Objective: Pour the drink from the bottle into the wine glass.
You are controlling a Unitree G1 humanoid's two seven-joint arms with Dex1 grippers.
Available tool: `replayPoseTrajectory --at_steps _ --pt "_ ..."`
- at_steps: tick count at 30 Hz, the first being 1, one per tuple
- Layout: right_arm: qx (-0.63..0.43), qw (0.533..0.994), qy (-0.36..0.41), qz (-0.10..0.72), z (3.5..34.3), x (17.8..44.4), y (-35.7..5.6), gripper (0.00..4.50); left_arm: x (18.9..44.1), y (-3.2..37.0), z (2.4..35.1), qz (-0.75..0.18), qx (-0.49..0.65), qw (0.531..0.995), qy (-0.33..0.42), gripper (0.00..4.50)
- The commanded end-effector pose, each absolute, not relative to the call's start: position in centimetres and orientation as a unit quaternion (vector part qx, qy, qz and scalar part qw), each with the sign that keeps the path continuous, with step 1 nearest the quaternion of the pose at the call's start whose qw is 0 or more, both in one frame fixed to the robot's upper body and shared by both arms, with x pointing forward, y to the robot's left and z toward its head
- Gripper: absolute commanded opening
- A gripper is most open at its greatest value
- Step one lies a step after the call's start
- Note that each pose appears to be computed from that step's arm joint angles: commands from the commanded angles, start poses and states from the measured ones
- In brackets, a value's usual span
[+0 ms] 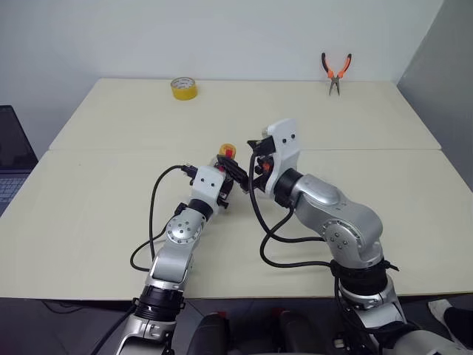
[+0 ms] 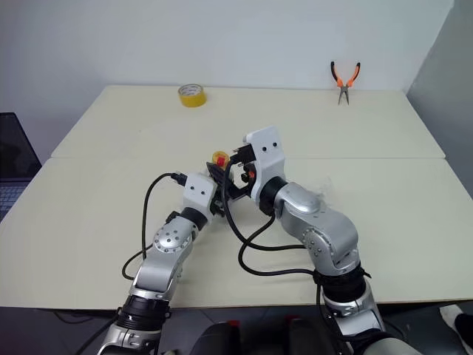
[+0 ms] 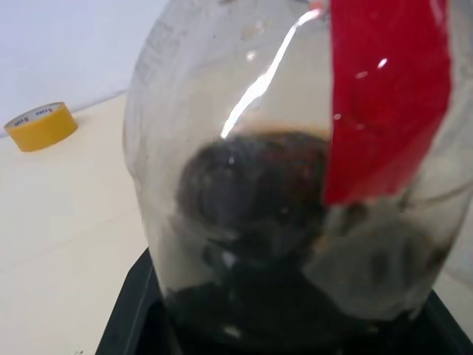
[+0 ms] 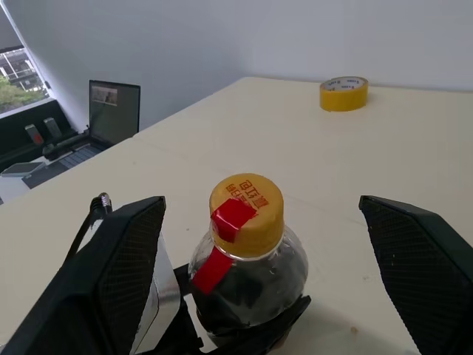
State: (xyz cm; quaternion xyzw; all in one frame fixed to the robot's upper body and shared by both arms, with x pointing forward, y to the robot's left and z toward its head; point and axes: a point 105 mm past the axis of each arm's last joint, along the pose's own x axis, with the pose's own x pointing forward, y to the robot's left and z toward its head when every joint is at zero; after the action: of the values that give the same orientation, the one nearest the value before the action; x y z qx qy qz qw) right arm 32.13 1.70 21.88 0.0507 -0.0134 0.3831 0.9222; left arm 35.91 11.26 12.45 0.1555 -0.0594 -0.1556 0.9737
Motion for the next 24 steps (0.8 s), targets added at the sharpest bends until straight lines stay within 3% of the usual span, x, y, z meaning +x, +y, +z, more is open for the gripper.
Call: replayPoseTrajectory --at_steps 1,7,8,10,16,18,24 --pt "0.048 0.916 -0.044 0.396 23.3 31.8 2.8 4.5 35.8 10.5 14.5 -0.156 0.16 0.969 -0.105 1.87" --pt "0.05 0.918 -0.048 0.391 23.4 32.2 3.0 4.5 35.7 10.4 14.7 -0.155 0.162 0.968 -0.109 1.87" --pt "0.051 0.918 -0.049 0.39 23.4 32.3 3.0 4.32 35.7 10.4 14.7 -0.155 0.162 0.969 -0.109 1.87" --pt "0.052 0.918 -0.049 0.389 23.4 32.3 3.0 3.86 35.6 10.4 14.7 -0.154 0.162 0.969 -0.109 1.87" --pt "0.057 0.921 -0.052 0.381 23.4 32.5 2.7 1.75 35.6 10.4 14.7 -0.151 0.161 0.969 -0.109 1.87" --pt "0.063 0.922 -0.057 0.377 23.6 32.6 2.5 1.27 35.6 10.5 14.6 -0.149 0.159 0.97 -0.106 1.83" --pt "0.068 0.913 -0.067 0.398 23.6 32.6 1.9 1.27 35.5 10.8 14.4 -0.143 0.153 0.973 -0.101 1.31"
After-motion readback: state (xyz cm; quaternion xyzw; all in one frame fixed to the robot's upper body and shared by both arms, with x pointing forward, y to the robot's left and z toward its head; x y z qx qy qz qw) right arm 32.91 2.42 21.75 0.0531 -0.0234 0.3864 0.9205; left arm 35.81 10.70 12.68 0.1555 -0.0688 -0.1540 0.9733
